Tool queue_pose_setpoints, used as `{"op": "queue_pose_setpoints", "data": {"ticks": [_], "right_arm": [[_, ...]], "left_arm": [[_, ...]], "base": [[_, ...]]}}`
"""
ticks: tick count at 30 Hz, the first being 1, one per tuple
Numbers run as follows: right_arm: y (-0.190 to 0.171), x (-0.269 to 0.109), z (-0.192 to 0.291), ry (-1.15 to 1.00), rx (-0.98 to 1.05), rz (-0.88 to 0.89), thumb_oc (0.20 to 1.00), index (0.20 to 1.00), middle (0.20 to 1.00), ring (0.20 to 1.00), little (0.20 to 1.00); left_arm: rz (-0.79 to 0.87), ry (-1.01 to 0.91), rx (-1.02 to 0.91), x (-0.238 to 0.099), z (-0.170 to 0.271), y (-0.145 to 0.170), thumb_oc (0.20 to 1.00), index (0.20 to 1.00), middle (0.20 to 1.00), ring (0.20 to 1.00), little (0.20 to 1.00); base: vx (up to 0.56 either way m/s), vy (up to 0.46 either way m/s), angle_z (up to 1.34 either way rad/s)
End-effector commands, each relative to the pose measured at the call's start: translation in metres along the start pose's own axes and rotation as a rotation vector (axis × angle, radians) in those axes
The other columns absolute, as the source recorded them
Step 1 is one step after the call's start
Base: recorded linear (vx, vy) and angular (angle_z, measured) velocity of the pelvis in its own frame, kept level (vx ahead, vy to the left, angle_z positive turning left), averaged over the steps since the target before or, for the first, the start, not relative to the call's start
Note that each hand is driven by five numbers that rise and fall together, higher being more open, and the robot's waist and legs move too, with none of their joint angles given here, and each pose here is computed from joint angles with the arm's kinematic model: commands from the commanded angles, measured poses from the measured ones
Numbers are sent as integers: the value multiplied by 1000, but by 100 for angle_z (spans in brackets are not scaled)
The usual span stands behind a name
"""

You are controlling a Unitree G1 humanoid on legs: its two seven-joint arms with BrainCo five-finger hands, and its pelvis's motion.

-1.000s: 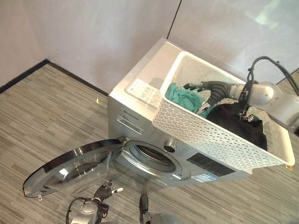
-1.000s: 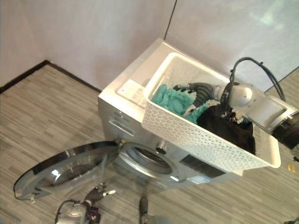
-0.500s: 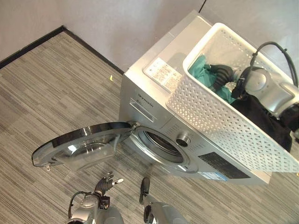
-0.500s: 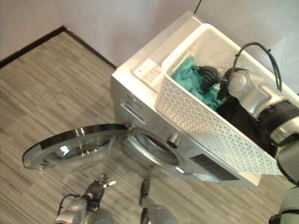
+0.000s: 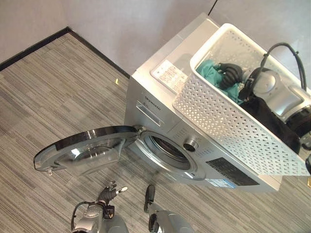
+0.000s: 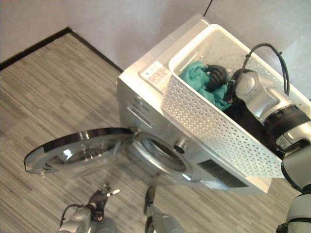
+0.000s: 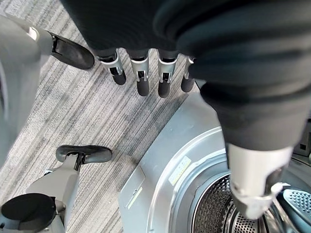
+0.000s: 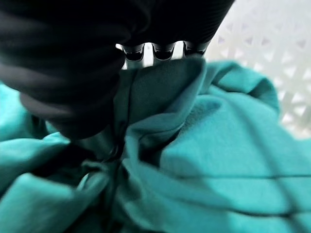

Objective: Grab the laundry basket,head to the washer,open it,put in the laundry and shut it.

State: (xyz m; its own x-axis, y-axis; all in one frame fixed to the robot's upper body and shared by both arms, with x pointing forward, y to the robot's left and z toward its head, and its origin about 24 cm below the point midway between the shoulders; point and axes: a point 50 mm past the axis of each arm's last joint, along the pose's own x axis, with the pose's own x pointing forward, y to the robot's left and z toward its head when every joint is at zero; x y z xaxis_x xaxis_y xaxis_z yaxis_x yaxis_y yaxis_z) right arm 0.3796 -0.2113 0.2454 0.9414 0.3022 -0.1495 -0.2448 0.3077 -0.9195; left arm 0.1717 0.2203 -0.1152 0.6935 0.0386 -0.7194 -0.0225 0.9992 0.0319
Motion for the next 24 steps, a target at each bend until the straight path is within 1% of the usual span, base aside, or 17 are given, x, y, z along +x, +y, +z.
{"op": "queue_pose_setpoints", "data": {"ticks": [1,2,3,4,5,6,7,8,9,10,11,12,13,15,16,18,24], "right_arm": [[7,-4,-7,-23,70,-20,200,200,200,200,200],[7,-4,-7,-22,70,-20,200,200,200,200,200],[0,-15,-12,-34,96,-75,200,200,200,200,200],[-16,-27,-17,-52,124,-182,200,200,200,200,200],[-23,-34,-19,-61,134,-233,200,200,200,200,200],[-23,-34,-19,-61,134,-233,200,200,200,200,200],[-42,-49,-21,-81,158,-360,200,200,200,200,200],[-41,-49,-22,-79,160,-360,200,200,200,200,200],[-53,-57,-21,-90,156,-438,200,200,200,200,200],[-56,-60,-21,-94,153,-467,200,200,200,200,200],[-65,-66,-19,-104,136,-526,200,200,200,200,200],[-81,-74,-15,-96,75,-620,200,200,200,200,200],[-88,-77,-11,-114,77,-669,200,200,200,200,200],[-91,-78,-12,-117,86,-696,200,200,200,200,200],[-102,-83,-13,-97,78,-759,200,200,200,200,200],[-106,-82,-13,-84,68,-773,200,200,200,200,200],[-125,-81,-7,-92,132,-891,200,200,200,200,200]], "left_arm": [[5,-12,39,4,5,0,1000,1000,1000,1000,1000],[5,-12,39,4,5,0,1000,1000,1000,1000,1000],[4,-7,36,3,2,-1,1000,1000,1000,1000,1000],[-4,-3,27,2,-1,-4,1000,1000,1000,1000,1000],[-8,-2,27,2,-2,-5,1000,1000,1000,1000,1000],[-8,-2,27,2,-2,-5,1000,1000,1000,1000,1000],[-19,2,22,1,-5,-9,1000,1000,1000,1000,1000],[-18,2,24,1,-5,-9,1000,1000,1000,1000,1000],[-25,1,19,0,-6,-11,1000,1000,1000,1000,1000],[-29,5,21,-1,-8,-12,1000,1000,1000,1000,1000],[-29,13,22,-1,-10,-13,1000,1000,1000,1000,1000],[-25,19,23,-2,-12,-12,1000,1000,1000,1000,1000],[-24,26,24,-2,-14,-14,1000,1000,1000,1000,1000],[-28,27,24,-2,-14,-15,1000,1000,1000,1000,1000],[-34,34,34,-3,-17,-16,1000,1000,1000,1000,1000],[-39,34,36,-3,-18,-18,1000,1000,1000,1000,1000],[-32,30,57,-2,-16,-19,1000,1000,1000,1000,1000]], "base": [[33,25,-2],[76,46,-15],[79,58,-19],[89,69,-17],[46,48,-5],[53,42,-3],[43,31,-5],[56,50,-3],[17,31,1],[30,58,-1],[25,77,-14],[24,88,-26],[-12,78,-25],[-20,46,-17],[0,45,-16],[-6,37,-13],[-35,36,-1]]}}
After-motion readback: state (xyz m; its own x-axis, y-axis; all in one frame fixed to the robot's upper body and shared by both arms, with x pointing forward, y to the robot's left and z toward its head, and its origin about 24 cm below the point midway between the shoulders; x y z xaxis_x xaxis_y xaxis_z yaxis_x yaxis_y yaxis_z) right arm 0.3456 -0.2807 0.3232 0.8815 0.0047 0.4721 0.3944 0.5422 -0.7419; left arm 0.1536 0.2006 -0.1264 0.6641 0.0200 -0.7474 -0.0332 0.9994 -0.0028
